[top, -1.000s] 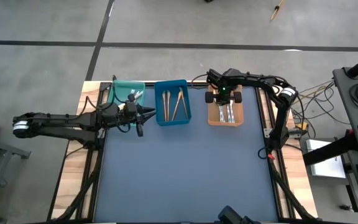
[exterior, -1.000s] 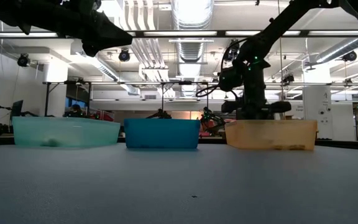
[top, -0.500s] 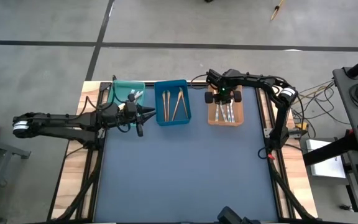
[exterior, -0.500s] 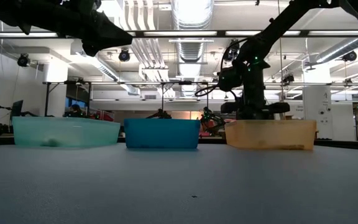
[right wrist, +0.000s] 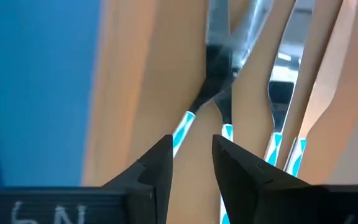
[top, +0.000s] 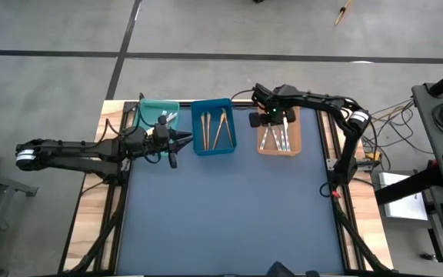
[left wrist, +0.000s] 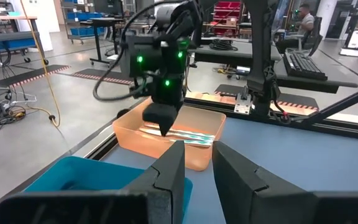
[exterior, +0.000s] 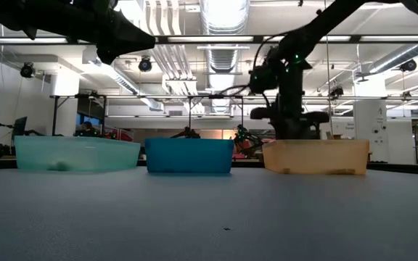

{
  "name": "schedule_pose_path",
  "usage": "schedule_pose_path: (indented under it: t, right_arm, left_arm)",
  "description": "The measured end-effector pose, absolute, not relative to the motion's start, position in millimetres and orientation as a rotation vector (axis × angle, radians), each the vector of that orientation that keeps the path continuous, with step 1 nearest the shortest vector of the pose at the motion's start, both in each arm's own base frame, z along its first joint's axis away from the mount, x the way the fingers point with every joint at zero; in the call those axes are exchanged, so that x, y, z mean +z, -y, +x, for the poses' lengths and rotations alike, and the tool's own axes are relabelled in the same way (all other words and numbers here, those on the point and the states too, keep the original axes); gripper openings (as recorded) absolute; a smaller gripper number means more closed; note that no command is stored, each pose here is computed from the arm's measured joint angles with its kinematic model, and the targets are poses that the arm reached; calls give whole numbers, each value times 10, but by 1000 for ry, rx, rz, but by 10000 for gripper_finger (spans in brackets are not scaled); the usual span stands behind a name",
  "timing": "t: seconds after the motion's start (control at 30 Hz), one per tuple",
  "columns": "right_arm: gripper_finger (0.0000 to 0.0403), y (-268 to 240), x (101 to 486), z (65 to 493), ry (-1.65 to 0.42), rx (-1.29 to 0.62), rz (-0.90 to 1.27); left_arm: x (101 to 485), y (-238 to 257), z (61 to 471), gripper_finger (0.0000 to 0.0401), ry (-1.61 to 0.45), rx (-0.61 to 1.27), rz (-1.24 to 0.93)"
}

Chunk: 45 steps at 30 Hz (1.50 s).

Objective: Sort silverware by color (type)
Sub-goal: Put the white patterned table knife into the orange bin

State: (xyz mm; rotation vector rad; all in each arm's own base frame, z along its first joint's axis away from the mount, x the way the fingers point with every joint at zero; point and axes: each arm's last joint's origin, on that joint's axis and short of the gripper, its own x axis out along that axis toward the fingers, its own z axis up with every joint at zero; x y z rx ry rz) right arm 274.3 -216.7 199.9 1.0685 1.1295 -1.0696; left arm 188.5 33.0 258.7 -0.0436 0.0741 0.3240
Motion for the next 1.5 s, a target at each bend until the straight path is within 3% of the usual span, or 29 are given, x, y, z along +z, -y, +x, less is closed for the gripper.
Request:
schedule_pose_path:
  t: [0.27, 0.5, 0.73, 0.97, 1.2, 1.5]
  right_arm:
    - [72, 1982, 2374, 2808, -1047, -1029, 905]
    - [51, 1432, 2599, 2953, -965, -913, 612]
    - [38, 786, 2668, 3020, -728, -656, 455]
    - [38, 327, 2533, 2829, -500, -519, 352]
    - [38, 243, 2377, 2644, -429, -526, 355]
    - [36, 624, 2382, 2523, -503, -794, 426]
  left_arm:
    - [2587, -330, 1885, 64, -74, 324, -43]
    - [2593, -328, 1880, 64, -71, 323, -45]
    - [2598, -324, 1876, 64, -64, 321, -66]
    - [2595, -324, 1878, 64, -62, 322, -93]
    - [2546, -318, 1875, 64, -100, 325, -173]
    - [2569, -300, 1881, 64, -79, 316, -156]
